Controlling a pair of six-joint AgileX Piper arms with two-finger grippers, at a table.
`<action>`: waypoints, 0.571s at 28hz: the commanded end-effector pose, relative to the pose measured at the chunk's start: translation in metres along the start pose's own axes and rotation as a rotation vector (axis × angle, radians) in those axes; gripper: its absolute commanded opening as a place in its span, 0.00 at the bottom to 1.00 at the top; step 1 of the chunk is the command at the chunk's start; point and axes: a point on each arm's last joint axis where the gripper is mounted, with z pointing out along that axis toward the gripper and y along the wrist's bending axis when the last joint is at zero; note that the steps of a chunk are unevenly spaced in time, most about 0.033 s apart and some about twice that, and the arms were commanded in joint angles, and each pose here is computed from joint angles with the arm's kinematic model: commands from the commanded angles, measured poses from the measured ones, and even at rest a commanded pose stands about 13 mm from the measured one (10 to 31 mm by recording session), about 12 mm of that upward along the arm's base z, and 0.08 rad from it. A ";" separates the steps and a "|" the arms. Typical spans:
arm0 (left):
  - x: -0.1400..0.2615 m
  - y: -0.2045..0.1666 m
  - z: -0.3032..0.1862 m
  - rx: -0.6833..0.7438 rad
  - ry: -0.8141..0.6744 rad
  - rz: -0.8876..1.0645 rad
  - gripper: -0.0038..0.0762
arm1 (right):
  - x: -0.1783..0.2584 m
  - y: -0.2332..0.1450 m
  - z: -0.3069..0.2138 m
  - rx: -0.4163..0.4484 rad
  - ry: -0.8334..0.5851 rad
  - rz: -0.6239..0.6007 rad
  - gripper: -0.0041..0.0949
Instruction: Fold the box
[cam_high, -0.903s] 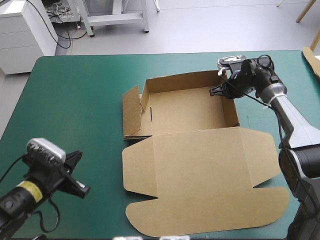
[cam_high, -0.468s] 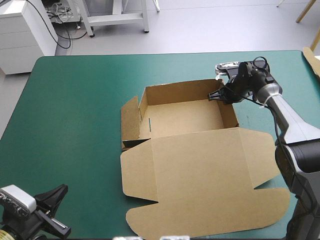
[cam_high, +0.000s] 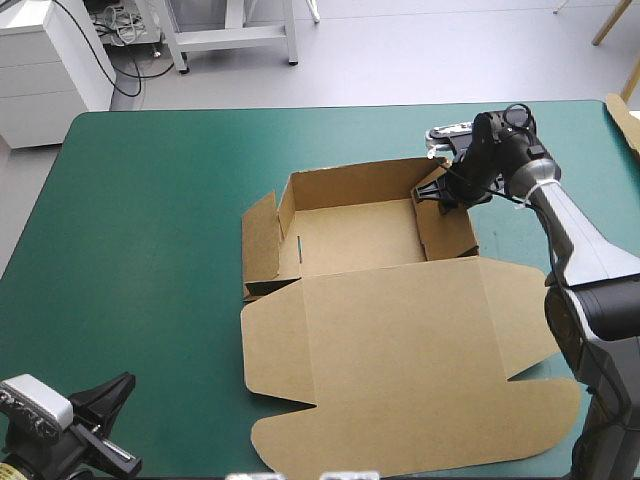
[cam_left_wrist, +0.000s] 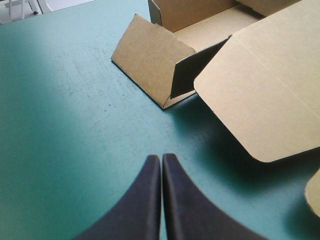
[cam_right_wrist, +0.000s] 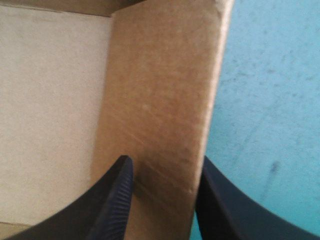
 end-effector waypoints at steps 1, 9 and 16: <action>-0.013 0.000 -0.003 -0.002 -0.080 0.004 0.04 | 0.000 0.001 -0.065 0.036 -0.163 -0.010 0.49; -0.013 0.000 -0.003 -0.002 -0.080 0.011 0.04 | 0.022 0.006 -0.143 0.054 -0.333 -0.033 0.51; -0.013 0.000 -0.003 -0.002 -0.080 0.006 0.04 | 0.048 0.010 -0.176 0.065 -0.390 -0.046 0.52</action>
